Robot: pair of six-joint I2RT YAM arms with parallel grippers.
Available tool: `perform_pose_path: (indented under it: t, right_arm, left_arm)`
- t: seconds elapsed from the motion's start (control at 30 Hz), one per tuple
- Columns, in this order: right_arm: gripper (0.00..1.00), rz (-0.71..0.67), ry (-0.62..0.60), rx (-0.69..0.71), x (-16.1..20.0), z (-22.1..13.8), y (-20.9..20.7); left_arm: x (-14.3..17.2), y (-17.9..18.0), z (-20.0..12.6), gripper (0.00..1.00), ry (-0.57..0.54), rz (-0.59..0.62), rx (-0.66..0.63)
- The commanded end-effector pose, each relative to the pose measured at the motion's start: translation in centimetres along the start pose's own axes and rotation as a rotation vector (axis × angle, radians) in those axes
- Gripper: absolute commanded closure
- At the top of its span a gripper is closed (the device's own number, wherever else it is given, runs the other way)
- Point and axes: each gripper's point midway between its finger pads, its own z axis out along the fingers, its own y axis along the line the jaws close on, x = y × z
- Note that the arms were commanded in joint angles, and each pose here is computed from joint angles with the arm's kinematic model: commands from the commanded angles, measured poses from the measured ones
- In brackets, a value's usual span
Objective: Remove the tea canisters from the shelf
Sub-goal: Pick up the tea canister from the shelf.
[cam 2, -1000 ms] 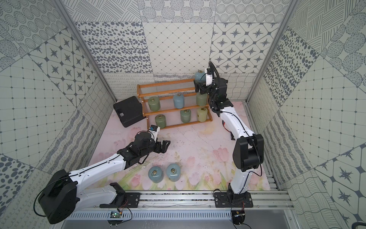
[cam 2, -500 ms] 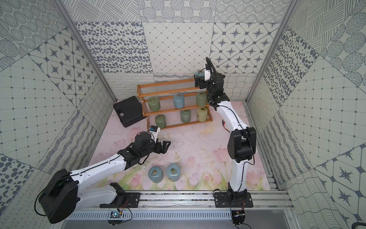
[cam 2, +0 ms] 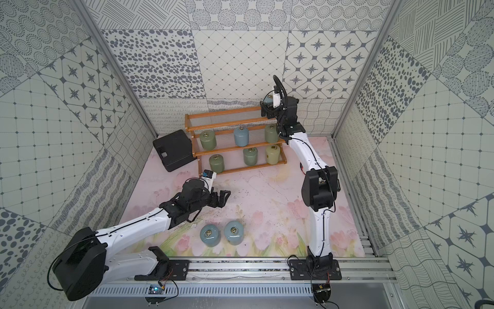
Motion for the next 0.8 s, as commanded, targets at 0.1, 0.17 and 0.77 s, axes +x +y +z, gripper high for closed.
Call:
perform_pose_path:
  t: [0.1,0.17,0.77]
  right_arm:
    - [0.06,-0.009,-0.023,0.000,-0.9,0.5,-0.2]
    - [0.09,-0.010,-0.024,-0.005,-0.9,0.6,-0.1]
    - [0.24,-0.020,-0.064,-0.063,-2.8,-2.3,1.1]
  left_arm:
    - [-0.8,-0.3,0.2,0.00,-0.038,-0.017,0.018]
    - [-0.8,-0.2,0.3,0.00,-0.037,-0.018,0.013]
    - [-1.3,-0.6,0.3,0.00,-0.040,-0.018,0.027]
